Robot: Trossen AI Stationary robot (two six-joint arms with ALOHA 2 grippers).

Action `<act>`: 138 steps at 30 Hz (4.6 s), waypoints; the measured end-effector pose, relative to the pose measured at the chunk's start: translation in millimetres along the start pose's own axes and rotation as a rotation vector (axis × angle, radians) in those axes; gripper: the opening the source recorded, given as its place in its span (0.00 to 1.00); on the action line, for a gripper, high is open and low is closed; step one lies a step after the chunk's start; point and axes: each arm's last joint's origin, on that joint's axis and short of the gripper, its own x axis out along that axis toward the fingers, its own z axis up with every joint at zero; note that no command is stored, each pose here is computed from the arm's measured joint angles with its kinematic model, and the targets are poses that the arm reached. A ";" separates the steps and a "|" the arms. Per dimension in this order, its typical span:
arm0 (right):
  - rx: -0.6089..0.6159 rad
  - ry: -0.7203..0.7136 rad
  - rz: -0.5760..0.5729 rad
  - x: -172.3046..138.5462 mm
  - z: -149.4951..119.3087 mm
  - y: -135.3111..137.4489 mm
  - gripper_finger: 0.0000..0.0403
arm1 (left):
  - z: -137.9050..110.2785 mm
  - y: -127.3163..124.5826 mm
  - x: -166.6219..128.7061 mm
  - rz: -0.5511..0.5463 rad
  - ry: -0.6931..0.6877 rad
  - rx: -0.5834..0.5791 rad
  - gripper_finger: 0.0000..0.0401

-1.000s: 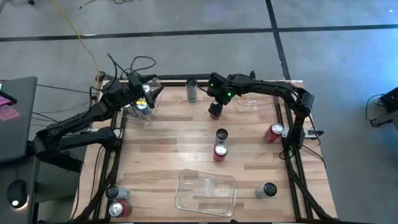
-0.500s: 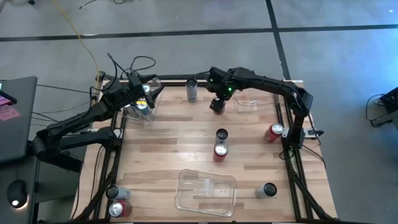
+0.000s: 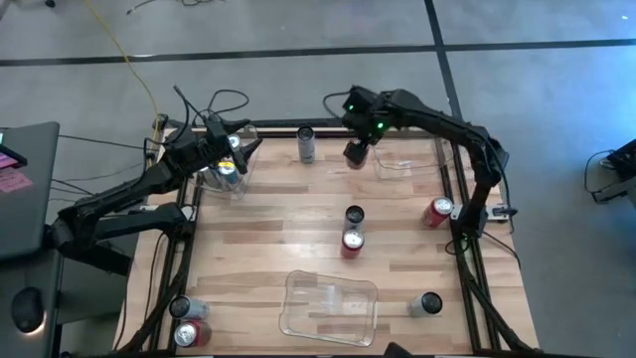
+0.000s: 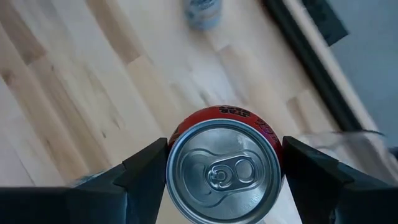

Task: Sort soda cans
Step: Put the red soda can into the top right transparent bin

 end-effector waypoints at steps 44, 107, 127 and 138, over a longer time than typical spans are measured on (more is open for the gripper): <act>0.443 -0.070 -0.148 51.3 -84.8 -141.6 0.72 | -0.7 -0.1 -1.5 -0.001 0.013 0.002 0.83; 0.427 0.075 -0.161 -83.9 -179.3 4.2 0.93 | -2.8 -0.3 -1.4 -0.003 0.034 -0.007 0.83; 0.525 0.317 -0.226 -46.6 -240.5 52.4 0.93 | -0.5 -0.1 -1.4 -0.001 0.011 0.006 0.83; 0.612 0.292 -0.272 -39.8 -265.7 45.2 0.92 | 0.6 0.0 -1.4 0.000 -0.001 0.014 0.83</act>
